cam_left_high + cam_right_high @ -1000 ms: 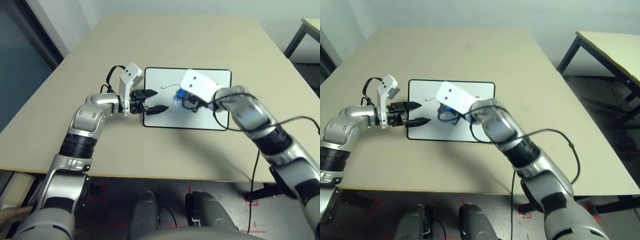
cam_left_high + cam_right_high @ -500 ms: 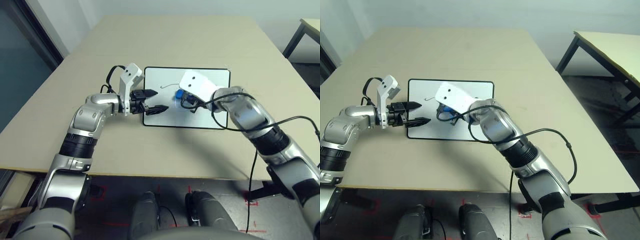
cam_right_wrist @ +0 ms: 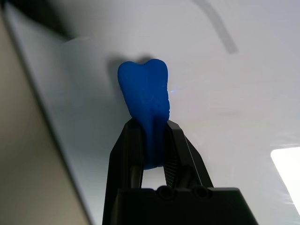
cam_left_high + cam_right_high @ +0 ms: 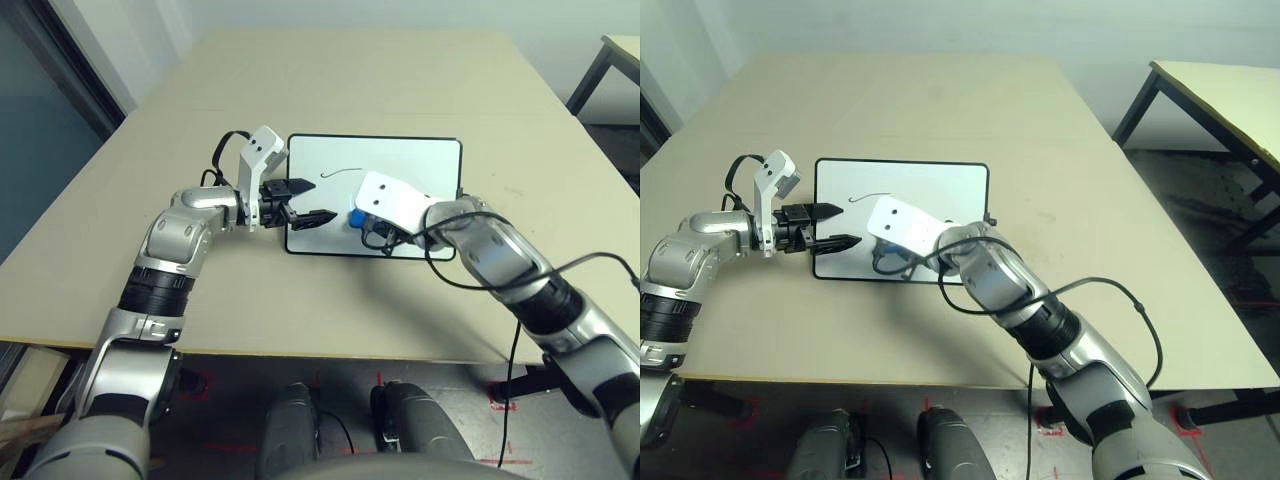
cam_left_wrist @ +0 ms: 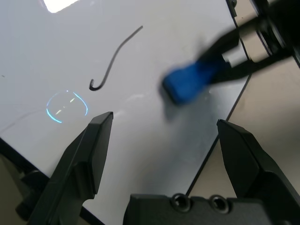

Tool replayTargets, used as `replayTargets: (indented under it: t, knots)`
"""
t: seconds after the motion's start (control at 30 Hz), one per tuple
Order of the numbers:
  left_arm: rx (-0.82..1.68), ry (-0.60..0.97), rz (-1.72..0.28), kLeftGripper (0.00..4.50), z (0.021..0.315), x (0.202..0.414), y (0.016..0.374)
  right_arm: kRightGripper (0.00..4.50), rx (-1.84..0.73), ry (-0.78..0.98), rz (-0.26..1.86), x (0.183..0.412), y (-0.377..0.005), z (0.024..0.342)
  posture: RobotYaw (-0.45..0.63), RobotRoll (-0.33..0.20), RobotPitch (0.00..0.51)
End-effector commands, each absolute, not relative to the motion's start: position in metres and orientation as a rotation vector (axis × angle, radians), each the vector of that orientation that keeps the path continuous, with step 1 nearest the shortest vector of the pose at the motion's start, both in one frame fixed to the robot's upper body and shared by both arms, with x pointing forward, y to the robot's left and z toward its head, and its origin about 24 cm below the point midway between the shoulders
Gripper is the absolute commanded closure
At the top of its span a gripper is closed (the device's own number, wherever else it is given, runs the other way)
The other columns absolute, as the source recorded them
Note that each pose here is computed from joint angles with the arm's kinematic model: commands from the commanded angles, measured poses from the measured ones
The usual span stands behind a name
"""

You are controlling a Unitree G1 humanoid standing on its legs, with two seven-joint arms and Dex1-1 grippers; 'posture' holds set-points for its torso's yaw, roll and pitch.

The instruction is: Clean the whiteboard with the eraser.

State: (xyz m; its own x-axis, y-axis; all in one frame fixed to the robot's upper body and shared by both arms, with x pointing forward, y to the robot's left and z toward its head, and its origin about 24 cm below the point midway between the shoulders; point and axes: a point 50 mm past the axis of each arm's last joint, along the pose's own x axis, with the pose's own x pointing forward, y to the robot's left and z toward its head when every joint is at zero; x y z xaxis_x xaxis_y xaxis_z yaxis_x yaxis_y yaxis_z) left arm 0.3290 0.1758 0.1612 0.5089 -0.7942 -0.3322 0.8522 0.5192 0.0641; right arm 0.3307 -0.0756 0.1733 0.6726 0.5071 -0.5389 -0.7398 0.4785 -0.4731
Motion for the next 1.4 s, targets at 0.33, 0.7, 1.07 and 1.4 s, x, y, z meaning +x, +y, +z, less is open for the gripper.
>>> replayTargets:
  t: [0.33, 0.7, 1.07, 1.4]
  knots:
    - [0.235, 0.287, -1.01, 0.0, 0.159, 0.328, 0.176, 3.93, -0.743, 0.371, 0.64, 0.343, -0.106, 0.179, -0.16, 0.0, 0.114]
    - [0.253, 0.282, -0.977, 0.0, 0.167, 0.332, 0.187, 3.93, -0.799, 0.43, 0.79, 0.316, -0.086, 0.176, -0.15, 0.0, 0.116]
    - [0.222, 0.309, -0.971, 0.0, 0.179, 0.326, 0.196, 3.93, -0.82, 0.317, 0.73, 0.348, -0.076, 0.202, -0.13, 0.0, 0.113]
    - [0.237, 0.313, -0.943, 0.0, 0.185, 0.32, 0.203, 3.93, -0.864, 0.399, 0.878, 0.314, -0.07, 0.177, -0.12, 0.0, 0.11]
